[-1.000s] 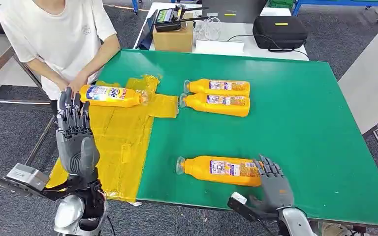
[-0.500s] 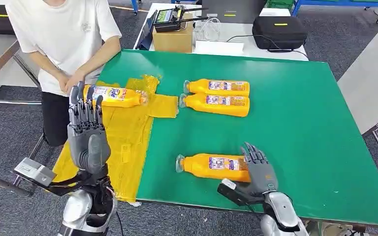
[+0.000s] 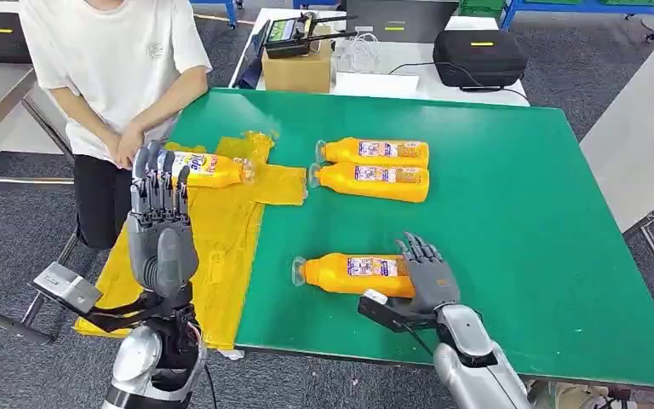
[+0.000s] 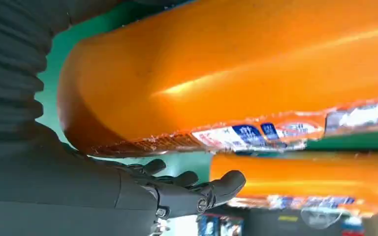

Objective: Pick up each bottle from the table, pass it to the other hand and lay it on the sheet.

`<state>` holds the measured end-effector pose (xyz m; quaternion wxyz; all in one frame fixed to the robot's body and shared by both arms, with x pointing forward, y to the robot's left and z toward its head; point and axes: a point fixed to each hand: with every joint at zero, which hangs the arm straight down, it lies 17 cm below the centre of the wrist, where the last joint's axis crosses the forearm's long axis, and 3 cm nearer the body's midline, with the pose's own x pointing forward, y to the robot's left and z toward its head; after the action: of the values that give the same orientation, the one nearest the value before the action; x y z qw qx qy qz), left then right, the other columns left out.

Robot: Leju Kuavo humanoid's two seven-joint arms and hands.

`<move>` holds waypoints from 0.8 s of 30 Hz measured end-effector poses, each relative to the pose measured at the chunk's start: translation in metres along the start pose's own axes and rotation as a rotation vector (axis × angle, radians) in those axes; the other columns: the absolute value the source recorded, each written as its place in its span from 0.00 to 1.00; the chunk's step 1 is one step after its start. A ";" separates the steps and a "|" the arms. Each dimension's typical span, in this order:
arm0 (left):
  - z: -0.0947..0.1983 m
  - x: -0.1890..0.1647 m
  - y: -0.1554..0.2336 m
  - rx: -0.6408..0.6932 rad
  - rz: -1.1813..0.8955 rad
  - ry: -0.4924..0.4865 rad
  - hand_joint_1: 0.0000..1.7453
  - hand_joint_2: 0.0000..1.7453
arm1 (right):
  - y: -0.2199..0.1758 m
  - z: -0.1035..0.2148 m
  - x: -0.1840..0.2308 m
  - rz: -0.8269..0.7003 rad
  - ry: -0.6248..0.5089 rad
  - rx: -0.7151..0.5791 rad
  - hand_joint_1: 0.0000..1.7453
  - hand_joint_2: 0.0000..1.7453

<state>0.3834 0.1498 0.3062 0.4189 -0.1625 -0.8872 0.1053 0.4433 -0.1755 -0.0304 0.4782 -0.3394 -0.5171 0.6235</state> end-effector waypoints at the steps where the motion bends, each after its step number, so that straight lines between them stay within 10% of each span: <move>1: 0.000 0.000 0.000 0.001 0.002 0.001 0.00 1.00 | 0.003 0.000 -0.001 0.005 0.000 0.013 1.00 1.00; 18: -0.007 -0.008 0.000 -0.001 -0.003 0.013 0.00 1.00 | 0.020 -0.024 -0.034 0.038 0.038 0.249 1.00 1.00; 24: -0.006 -0.009 0.001 -0.001 -0.005 0.009 0.00 1.00 | 0.010 -0.024 0.010 -0.317 -0.131 0.201 1.00 1.00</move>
<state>0.3934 0.1475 0.3038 0.4231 -0.1610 -0.8857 0.1033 0.4597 -0.1588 -0.0449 0.5673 -0.1629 -0.5291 0.6097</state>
